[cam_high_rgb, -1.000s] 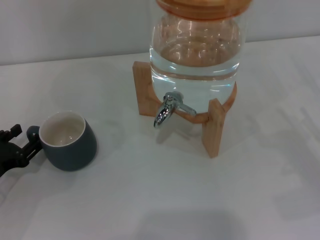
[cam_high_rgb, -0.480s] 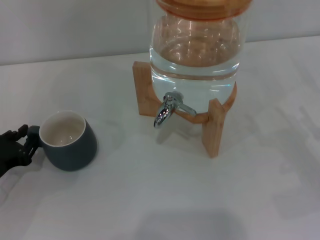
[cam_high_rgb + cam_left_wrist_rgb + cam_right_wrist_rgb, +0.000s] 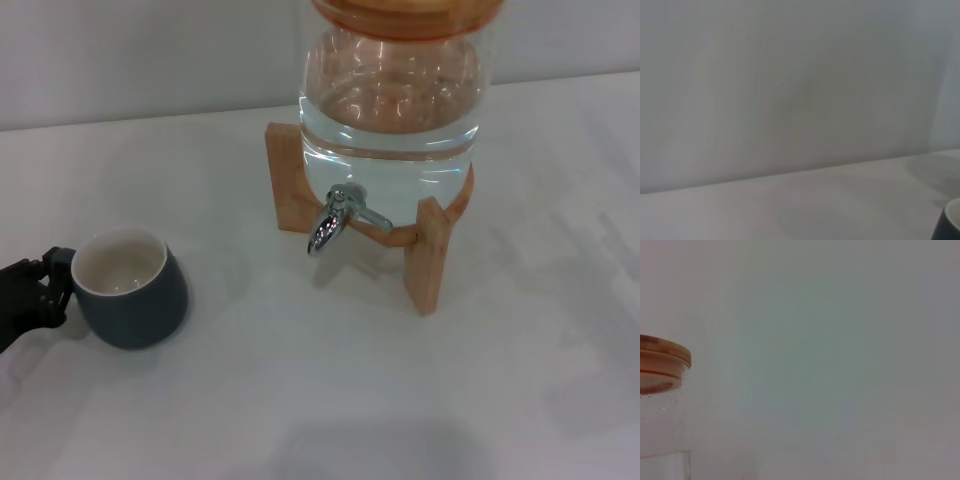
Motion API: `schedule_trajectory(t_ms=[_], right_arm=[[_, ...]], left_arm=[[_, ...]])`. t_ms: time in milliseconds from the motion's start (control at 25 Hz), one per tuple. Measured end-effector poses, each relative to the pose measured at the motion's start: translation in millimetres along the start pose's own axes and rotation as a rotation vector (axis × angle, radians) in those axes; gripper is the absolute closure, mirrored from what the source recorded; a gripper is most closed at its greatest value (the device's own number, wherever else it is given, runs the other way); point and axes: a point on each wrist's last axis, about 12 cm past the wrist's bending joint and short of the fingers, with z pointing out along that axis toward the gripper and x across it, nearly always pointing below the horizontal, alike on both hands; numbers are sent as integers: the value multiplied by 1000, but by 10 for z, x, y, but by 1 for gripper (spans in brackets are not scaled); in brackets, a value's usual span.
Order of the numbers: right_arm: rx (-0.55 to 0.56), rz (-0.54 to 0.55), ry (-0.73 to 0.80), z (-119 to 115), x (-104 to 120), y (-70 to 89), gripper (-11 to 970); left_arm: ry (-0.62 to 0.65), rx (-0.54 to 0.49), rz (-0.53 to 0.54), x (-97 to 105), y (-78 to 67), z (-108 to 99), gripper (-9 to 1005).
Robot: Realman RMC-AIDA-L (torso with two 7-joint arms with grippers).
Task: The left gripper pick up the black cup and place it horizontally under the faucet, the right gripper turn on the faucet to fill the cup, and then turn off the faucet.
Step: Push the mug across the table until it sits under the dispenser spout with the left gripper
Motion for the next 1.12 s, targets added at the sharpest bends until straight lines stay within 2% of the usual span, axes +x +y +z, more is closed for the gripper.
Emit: schedule_trajectory(t_ms=[40,240,440,720,1000,1120], right_arm=[[-1,0,0,4,0,2,172],[-8,1,-3,31,-1,12,173],[-17,2,-10,61,-6,24,173],[-28,7,-15,100,-5,49,173],[-43,10,-15,113,-2,72,173],[-45,13,-19,110,-3,80,173]], left_arm=[[-6,5,0,-7,-6,0,853],[-48,45,-9,-44,-56,-15,861],[-74,101,-26,-65,-167,40,862],[-68,208,-30,-120,-395,251,863],[-9,278,-4,-149,-607,496,865],[-2,286,0,-158,-636,532,865]])
